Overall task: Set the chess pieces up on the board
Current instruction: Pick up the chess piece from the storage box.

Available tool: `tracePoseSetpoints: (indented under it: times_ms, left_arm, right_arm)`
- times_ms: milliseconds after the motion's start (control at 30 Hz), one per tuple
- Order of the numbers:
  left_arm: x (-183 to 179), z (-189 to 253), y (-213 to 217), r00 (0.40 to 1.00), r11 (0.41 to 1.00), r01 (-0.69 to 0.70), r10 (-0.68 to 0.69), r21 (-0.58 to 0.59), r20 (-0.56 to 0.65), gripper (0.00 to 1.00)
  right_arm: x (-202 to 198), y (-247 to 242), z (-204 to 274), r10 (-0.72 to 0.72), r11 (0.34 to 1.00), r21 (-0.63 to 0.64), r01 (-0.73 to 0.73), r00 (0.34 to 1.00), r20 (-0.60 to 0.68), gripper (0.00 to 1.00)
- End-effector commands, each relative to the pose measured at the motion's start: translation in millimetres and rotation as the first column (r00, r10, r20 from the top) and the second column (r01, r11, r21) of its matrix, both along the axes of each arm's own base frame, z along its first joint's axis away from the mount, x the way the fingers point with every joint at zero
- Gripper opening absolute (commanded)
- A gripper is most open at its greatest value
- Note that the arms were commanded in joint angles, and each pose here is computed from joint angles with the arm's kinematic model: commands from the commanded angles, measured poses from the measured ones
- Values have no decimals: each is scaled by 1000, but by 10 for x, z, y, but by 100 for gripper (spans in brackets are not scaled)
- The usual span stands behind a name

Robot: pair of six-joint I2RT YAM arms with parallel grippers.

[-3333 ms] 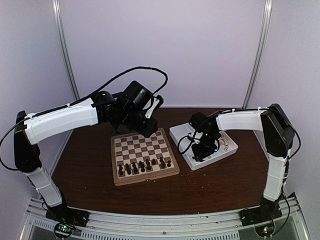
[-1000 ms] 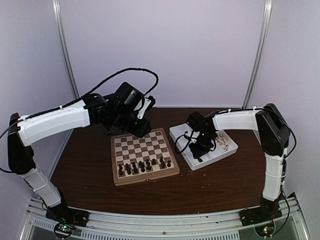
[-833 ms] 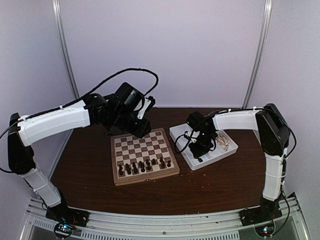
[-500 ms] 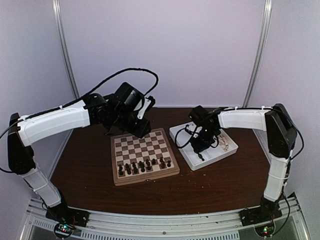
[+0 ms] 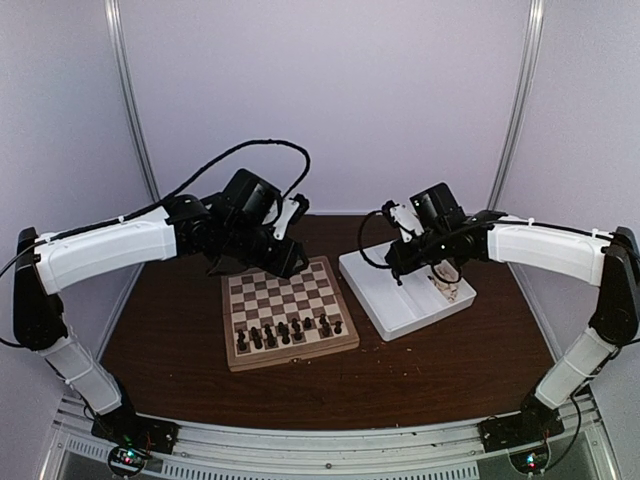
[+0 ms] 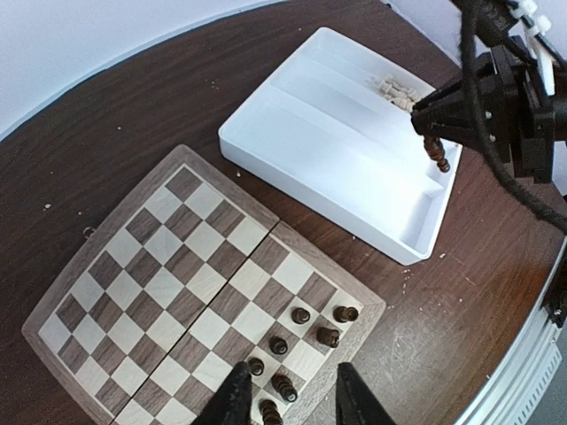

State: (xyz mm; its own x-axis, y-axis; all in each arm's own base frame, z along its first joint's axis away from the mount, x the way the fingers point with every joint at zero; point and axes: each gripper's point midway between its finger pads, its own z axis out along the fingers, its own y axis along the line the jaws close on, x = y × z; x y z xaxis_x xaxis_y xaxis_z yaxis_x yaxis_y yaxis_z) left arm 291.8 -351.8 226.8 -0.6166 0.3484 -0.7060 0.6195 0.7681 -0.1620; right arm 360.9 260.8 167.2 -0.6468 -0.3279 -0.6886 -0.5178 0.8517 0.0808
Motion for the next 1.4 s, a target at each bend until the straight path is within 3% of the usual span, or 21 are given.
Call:
tracePoseSetpoints:
  times_ms: [0,267,567,700,733,833,933,1367]
  left_arm:
    - [-23,217,-235,997,980,67,-70,-185,-11,38]
    - [10,252,-607,986,934,159,-164,-319,12,45]
    - [53,247,-917,969,869,244,-232,-430,80,42]
    - [17,267,-1039,956,846,289,-237,-448,171,41]
    - [-79,340,-1131,920,840,353,-232,-412,315,42]
    - [-112,333,-1149,889,832,382,-212,-403,406,41]
    - [-164,498,-1125,831,781,438,-163,-445,531,40]
    - [-150,750,-1184,734,756,482,-72,-443,675,46]
  right_arm:
    - [77,202,467,8,983,180,-31,992,126,9]
    - [48,229,969,-91,908,419,5,978,186,7]
    - [-58,183,1405,-202,751,655,85,974,106,6]
    - [-138,146,1471,-241,677,723,135,970,45,6]
    - [-195,111,1508,-263,617,767,173,965,-6,5]
    - [-256,76,1566,-279,580,792,190,960,-26,5]
    - [-309,33,1627,-298,550,810,202,954,-35,5]
    - [-382,21,1595,-313,390,874,289,935,-169,4]
